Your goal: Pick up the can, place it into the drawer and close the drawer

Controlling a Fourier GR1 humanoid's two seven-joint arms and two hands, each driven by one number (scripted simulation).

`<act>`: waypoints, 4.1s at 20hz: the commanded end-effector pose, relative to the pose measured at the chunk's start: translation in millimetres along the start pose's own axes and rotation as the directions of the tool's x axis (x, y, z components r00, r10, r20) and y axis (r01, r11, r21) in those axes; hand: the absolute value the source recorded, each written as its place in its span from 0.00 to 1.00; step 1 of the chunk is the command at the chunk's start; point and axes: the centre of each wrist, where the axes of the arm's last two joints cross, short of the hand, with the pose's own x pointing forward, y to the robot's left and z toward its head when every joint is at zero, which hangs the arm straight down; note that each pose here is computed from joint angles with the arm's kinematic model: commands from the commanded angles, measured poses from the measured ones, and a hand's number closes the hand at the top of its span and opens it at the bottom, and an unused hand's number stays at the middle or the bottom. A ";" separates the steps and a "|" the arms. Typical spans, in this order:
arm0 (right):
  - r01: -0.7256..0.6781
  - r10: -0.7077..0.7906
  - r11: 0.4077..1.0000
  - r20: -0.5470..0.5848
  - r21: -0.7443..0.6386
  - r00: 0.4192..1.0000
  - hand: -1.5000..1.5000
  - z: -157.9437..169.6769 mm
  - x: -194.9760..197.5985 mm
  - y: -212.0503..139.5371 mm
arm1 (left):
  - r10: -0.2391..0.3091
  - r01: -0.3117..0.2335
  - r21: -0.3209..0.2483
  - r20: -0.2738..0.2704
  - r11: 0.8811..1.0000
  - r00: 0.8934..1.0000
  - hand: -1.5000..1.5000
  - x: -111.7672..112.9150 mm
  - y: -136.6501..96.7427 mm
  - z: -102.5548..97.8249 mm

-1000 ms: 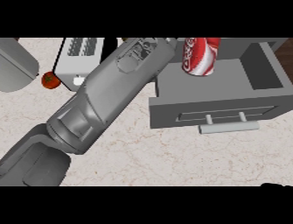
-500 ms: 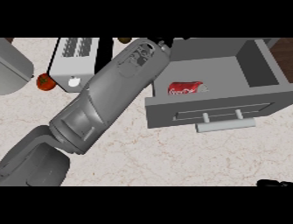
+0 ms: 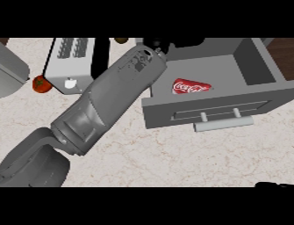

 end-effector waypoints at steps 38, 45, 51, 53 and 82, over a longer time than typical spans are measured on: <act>-0.801 0.757 0.593 0.285 0.076 0.588 0.00 -41.8 -4.4 57.1 | 0.187 -0.185 0.104 -0.010 0.977 0.982 0.00 35.6 -6.2 0.5; -0.900 0.877 0.425 0.205 0.091 0.435 0.00 -65.8 -36.7 63.2 | 0.196 -0.194 0.112 -0.011 0.975 0.980 0.00 30.3 25.7 -10.1; -0.879 0.864 0.474 0.167 0.047 0.475 0.00 -74.2 -89.0 72.1 | 0.178 -0.174 0.121 -0.025 0.977 0.984 0.00 6.2 49.8 -2.0; -0.892 0.875 0.445 0.174 0.072 0.451 0.00 -71.6 -110.3 78.0 | 0.168 -0.165 0.125 -0.012 0.978 0.986 0.00 20.7 55.5 -5.6; -0.944 0.955 0.295 0.074 -0.148 0.287 0.00 -204.0 -145.7 92.6 | 0.148 -0.139 0.109 -0.086 0.984 0.985 0.00 -27.2 132.8 46.1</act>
